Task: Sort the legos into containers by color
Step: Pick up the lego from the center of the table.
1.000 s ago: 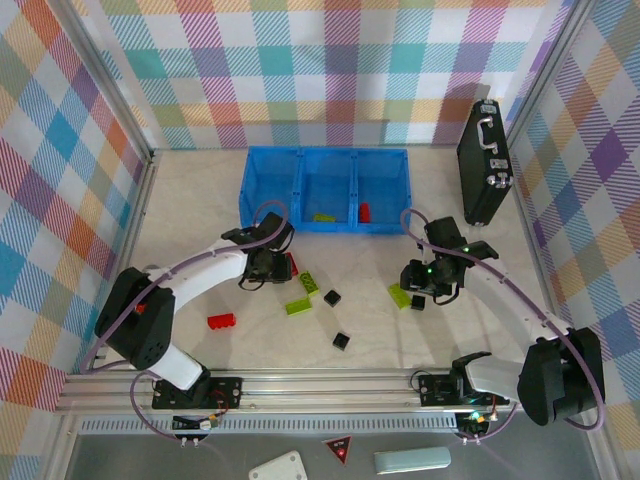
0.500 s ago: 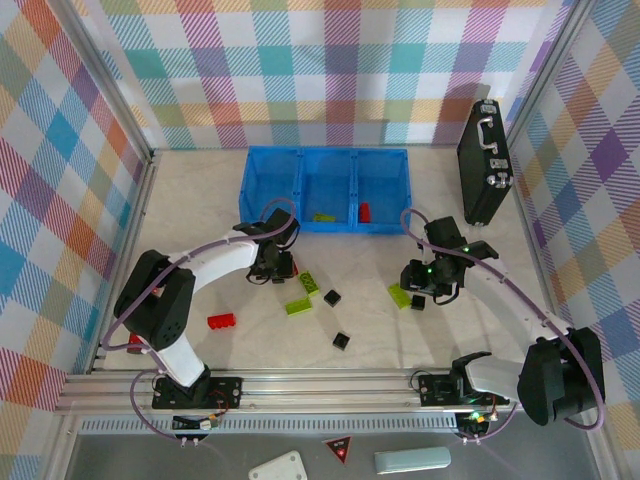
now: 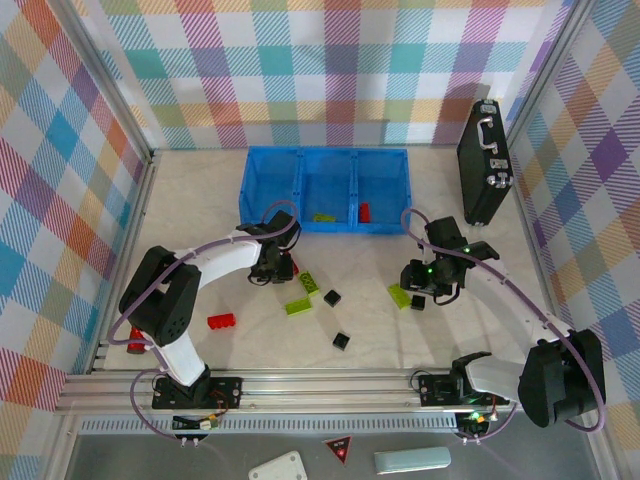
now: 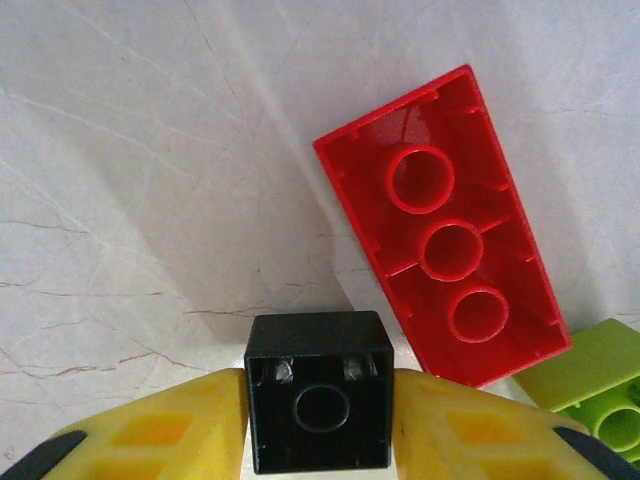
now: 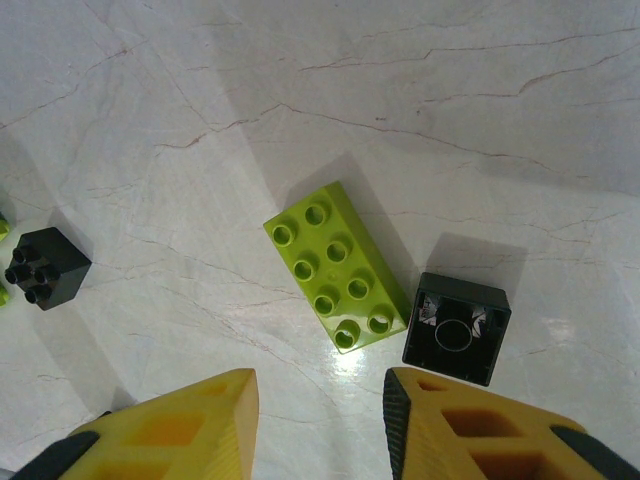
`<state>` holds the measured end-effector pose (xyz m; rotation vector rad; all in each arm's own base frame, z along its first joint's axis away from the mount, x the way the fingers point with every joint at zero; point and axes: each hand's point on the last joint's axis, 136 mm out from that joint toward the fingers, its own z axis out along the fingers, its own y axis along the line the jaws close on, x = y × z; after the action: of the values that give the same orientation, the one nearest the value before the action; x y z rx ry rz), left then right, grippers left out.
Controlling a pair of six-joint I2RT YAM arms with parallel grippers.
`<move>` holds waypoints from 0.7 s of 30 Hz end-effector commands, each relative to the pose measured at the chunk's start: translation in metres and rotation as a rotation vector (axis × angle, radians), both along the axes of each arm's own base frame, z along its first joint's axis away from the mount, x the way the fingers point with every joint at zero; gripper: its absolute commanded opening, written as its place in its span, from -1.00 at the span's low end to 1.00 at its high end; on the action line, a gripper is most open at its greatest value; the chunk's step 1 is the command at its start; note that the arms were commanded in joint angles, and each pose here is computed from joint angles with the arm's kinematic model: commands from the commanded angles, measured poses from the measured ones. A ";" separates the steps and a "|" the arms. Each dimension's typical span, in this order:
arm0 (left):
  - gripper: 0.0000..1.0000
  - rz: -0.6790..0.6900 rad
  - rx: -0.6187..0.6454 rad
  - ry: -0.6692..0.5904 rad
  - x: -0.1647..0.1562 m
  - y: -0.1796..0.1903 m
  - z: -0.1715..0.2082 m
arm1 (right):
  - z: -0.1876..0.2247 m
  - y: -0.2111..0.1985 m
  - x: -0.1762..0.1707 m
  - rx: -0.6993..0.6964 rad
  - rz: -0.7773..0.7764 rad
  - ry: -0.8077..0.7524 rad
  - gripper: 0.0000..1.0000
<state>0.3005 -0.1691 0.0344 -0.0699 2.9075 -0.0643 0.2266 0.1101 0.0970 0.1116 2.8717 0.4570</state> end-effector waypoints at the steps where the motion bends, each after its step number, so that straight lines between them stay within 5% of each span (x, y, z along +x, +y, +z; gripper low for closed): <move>1: -0.20 0.013 0.010 0.010 0.000 0.005 -0.006 | 0.005 0.001 -0.004 0.009 -0.008 0.005 -0.20; 21: -0.31 -0.007 0.007 -0.055 0.018 0.009 0.036 | 0.010 0.003 -0.001 0.015 -0.009 0.001 -0.21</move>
<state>0.3115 -0.1662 0.0478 -0.0613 2.8881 -0.0490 0.2260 0.1100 0.0972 0.1333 2.8743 0.4598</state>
